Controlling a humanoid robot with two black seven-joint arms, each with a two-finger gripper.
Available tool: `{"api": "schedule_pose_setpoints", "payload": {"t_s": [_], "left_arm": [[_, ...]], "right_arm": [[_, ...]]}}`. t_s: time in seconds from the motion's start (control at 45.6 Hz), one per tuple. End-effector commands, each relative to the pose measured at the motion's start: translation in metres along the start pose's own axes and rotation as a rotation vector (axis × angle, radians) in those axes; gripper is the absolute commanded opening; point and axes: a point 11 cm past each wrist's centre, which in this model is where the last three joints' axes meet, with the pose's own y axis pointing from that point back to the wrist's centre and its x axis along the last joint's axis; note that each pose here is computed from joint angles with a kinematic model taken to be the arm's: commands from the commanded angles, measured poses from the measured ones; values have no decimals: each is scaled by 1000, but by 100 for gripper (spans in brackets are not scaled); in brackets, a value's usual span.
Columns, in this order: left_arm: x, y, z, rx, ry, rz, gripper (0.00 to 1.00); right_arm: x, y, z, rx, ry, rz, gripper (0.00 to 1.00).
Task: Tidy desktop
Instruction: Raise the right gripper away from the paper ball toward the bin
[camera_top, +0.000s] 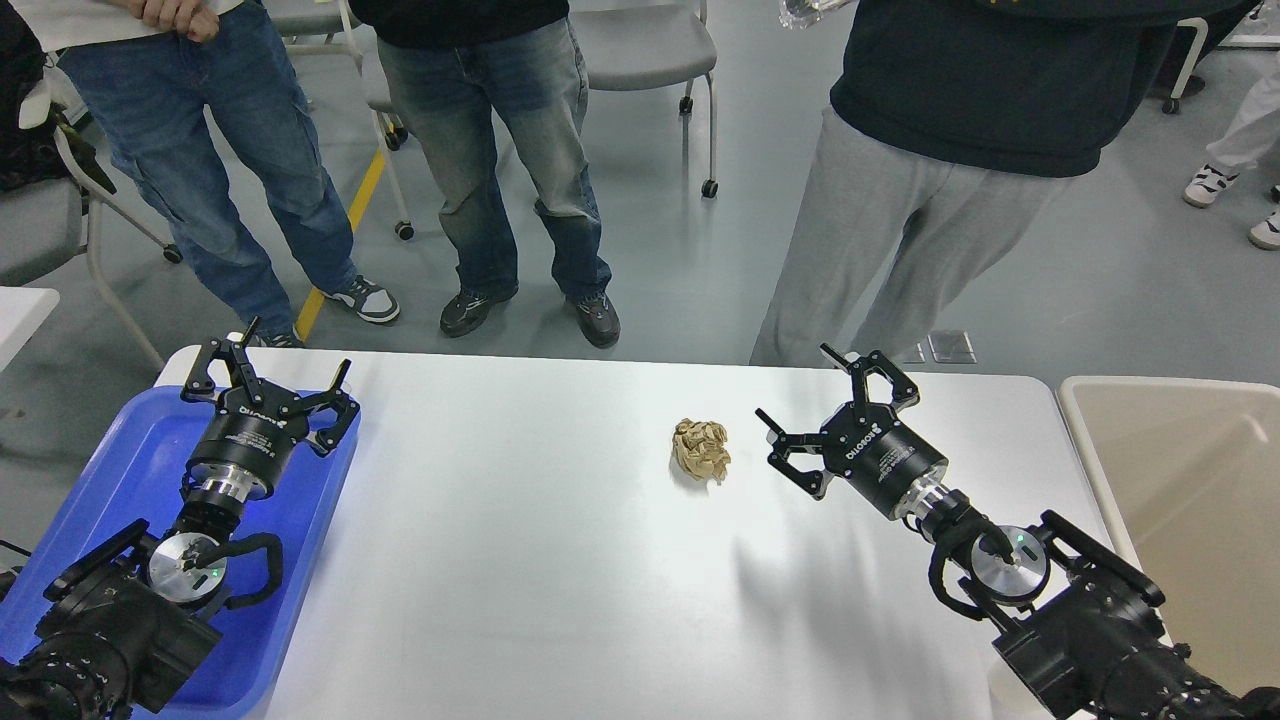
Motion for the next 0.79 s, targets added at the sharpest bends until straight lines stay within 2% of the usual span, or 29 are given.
{"api": "schedule_pose_setpoints", "payload": {"t_s": [0.0, 0.461, 0.57, 0.768], "left_arm": [[0, 0, 0, 1, 0, -1, 100], [0, 0, 0, -2, 1, 0, 100], [0, 0, 0, -2, 0, 1, 100], [0, 0, 0, -2, 0, 1, 100]], "right_arm": [[0, 0, 0, 0, 1, -1, 100], [-2, 2, -3, -20, 48, -6, 100], [-2, 7, -18, -24, 104, -2, 100], [-18, 29, -81, -42, 337, -2, 100]]}}
